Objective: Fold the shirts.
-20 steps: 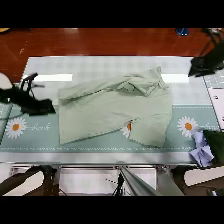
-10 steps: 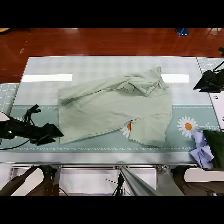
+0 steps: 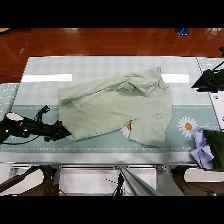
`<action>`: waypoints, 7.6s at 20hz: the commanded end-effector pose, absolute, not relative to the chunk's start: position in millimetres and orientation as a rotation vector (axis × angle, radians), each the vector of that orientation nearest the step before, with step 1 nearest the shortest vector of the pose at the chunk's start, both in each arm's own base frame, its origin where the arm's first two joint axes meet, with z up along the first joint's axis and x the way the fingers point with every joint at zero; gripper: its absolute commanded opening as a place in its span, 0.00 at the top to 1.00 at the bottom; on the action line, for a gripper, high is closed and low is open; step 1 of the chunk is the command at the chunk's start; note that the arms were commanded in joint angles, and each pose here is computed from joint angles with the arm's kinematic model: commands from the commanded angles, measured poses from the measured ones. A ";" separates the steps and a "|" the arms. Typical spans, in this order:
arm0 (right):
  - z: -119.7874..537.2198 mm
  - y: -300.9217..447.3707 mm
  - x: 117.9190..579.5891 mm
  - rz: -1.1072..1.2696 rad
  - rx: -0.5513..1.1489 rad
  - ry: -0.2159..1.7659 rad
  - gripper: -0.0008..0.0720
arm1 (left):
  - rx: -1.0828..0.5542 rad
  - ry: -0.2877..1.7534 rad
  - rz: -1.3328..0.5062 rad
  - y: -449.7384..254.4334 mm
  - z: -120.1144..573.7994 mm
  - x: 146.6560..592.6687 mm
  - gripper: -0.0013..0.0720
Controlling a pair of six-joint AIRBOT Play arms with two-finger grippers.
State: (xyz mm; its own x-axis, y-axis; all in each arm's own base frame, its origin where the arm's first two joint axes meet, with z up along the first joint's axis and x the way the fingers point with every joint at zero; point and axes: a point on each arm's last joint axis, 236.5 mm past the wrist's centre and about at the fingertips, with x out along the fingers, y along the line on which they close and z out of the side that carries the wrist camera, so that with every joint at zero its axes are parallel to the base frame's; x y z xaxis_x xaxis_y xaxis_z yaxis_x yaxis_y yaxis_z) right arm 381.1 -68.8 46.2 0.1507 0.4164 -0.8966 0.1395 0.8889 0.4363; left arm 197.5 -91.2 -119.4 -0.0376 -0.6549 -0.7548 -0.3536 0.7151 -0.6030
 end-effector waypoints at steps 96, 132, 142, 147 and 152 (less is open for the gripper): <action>-5.5 14.8 454.5 0.167 0.099 1.509 0.95 | -0.358 1.393 -0.195 -22.1 -21.9 385.0 0.94; 37.5 -49.6 351.2 0.176 0.466 1.286 0.40 | -0.716 1.713 -0.271 -68.6 -113.2 169.2 0.44; -26.1 -34.6 250.7 0.101 0.547 1.548 0.33 | -0.699 1.749 -0.339 -73.6 -115.1 161.2 0.94; -62.1 -4.1 199.1 0.108 0.560 1.554 0.31 | -0.688 1.746 -0.351 -73.7 -115.1 161.2 0.94; -73.0 23.3 196.7 0.141 0.678 1.501 0.31 | -0.689 1.746 -0.352 -73.7 -115.0 161.0 0.94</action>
